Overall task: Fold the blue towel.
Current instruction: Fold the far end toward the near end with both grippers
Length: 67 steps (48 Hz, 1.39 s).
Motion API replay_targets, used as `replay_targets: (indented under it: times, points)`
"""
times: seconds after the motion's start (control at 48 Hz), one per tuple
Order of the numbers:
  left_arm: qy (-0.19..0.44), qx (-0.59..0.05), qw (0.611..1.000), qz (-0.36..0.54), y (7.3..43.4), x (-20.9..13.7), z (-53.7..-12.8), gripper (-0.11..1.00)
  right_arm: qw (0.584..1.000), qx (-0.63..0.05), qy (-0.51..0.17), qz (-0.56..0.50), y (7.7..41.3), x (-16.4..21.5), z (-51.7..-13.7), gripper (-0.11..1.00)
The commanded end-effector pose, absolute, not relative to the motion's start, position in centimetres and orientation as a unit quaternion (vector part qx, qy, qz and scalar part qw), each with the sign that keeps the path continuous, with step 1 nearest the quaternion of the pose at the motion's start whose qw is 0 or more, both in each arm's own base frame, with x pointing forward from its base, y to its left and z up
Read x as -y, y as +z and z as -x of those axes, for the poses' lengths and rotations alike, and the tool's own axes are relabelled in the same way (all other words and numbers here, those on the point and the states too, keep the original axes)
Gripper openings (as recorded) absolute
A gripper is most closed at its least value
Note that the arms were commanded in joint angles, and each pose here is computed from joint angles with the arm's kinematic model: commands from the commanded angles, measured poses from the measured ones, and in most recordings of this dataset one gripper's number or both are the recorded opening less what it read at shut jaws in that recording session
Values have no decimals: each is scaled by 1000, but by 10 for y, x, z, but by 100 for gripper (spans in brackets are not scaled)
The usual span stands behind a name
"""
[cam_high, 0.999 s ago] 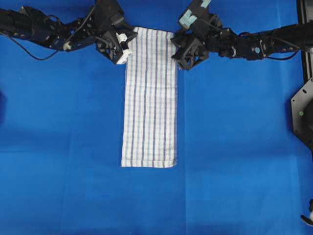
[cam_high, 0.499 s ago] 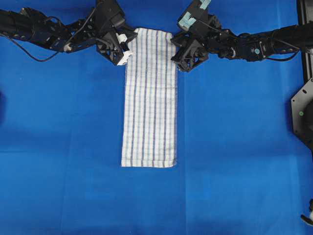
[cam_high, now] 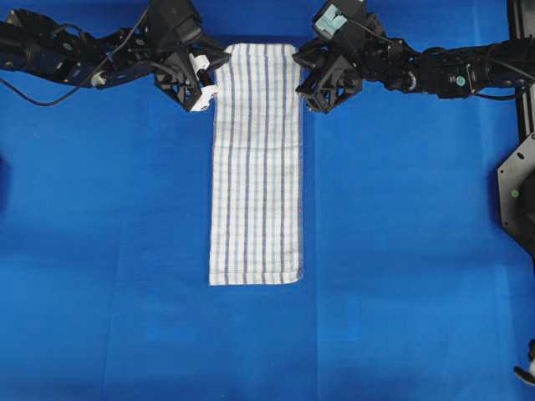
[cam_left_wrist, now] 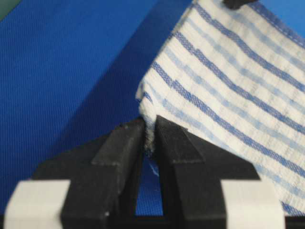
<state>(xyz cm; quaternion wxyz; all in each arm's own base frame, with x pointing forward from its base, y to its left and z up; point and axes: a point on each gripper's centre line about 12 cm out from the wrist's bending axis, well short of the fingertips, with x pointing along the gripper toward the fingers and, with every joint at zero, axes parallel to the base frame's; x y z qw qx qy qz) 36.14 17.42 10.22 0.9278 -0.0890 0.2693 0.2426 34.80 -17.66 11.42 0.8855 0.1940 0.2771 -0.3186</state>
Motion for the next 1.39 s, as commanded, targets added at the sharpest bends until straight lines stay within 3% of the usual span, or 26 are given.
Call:
replay_targets:
  times: [0.0,0.271,0.916,1.374]
  points:
    - [239,-252,934,83,117,-171,-364,7,892,-258,-317,-193,129,177,-350,8]
    - [204,-245,945,75,128,-141,-368,7,897,-269,-285,-202,133,150,-352,8]
    - [43,-231,963,132,132,11,-365,7,915,-264,-186,-240,134,8,-348,8]
    - [-48,-224,960,161,135,90,-364,7,918,-264,-137,-261,135,-64,-349,8]
